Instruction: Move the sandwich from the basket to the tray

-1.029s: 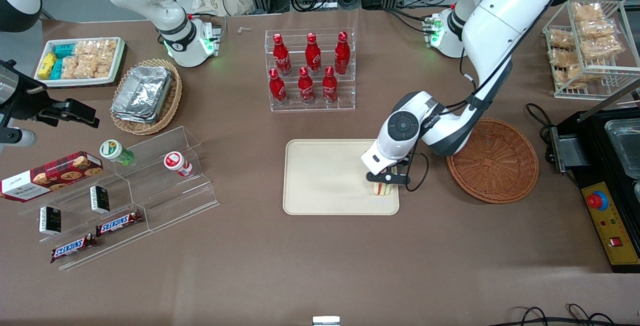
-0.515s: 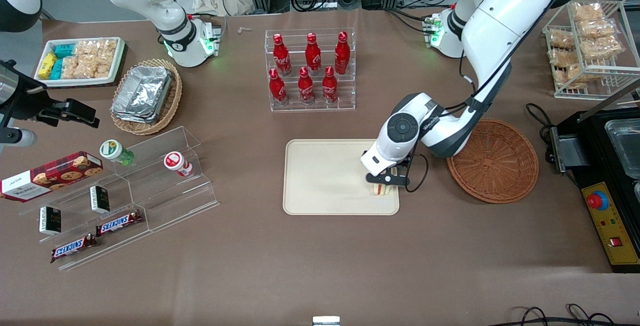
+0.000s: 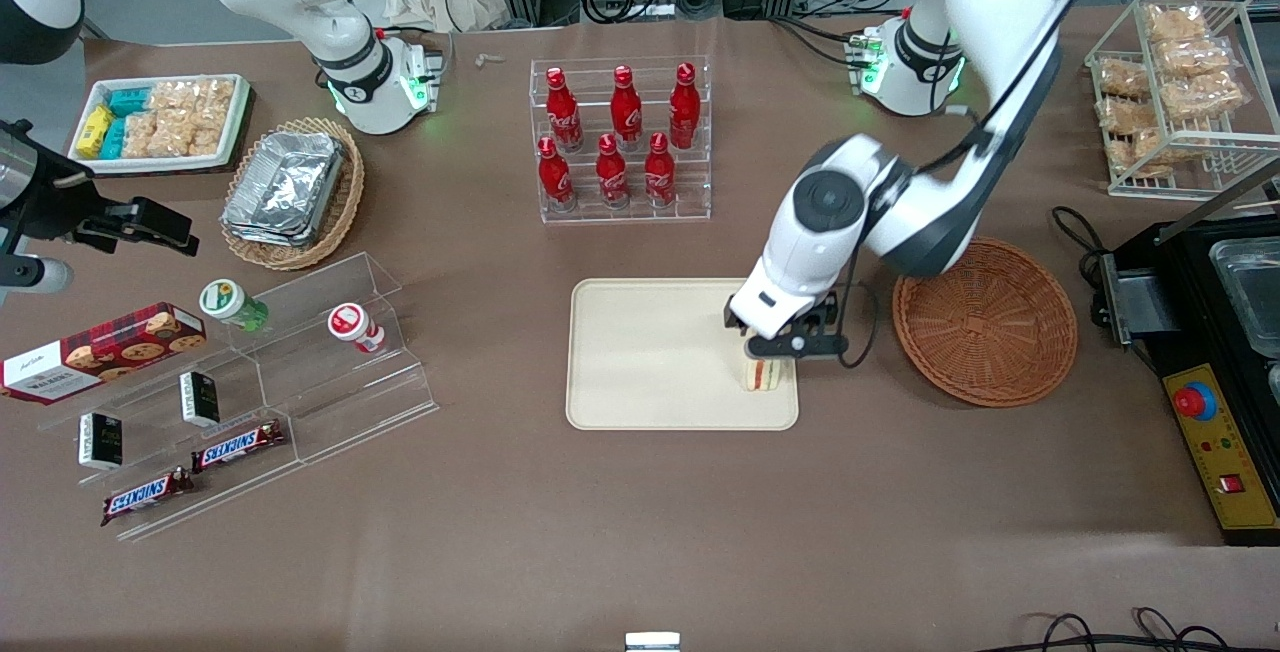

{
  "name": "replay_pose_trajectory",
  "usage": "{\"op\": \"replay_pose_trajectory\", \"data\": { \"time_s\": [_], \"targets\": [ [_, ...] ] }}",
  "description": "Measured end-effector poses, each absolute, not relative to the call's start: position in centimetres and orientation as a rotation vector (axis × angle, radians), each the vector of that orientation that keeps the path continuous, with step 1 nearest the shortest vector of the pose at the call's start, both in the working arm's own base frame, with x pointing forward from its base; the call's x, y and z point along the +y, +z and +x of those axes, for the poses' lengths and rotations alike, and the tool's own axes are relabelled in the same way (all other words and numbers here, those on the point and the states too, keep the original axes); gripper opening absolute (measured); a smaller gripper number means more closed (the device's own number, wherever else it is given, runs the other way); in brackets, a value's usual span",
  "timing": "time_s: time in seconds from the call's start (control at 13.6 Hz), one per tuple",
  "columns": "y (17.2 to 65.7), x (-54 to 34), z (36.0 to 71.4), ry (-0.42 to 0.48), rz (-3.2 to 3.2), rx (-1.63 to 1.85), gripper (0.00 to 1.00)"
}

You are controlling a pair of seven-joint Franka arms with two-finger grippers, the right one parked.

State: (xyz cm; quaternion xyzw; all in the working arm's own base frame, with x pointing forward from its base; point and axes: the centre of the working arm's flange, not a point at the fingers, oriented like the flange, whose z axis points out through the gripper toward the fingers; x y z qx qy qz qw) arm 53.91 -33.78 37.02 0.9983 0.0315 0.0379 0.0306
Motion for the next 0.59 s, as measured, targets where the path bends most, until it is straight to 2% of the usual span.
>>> {"op": "replay_pose_trajectory", "data": {
  "time_s": [0.22,0.59],
  "targets": [
    [44.3,-32.8,52.6,0.151,3.023,0.193,1.0],
    [50.8,-23.4,52.6,-0.006,3.025,0.107,1.0]
  ]
}}
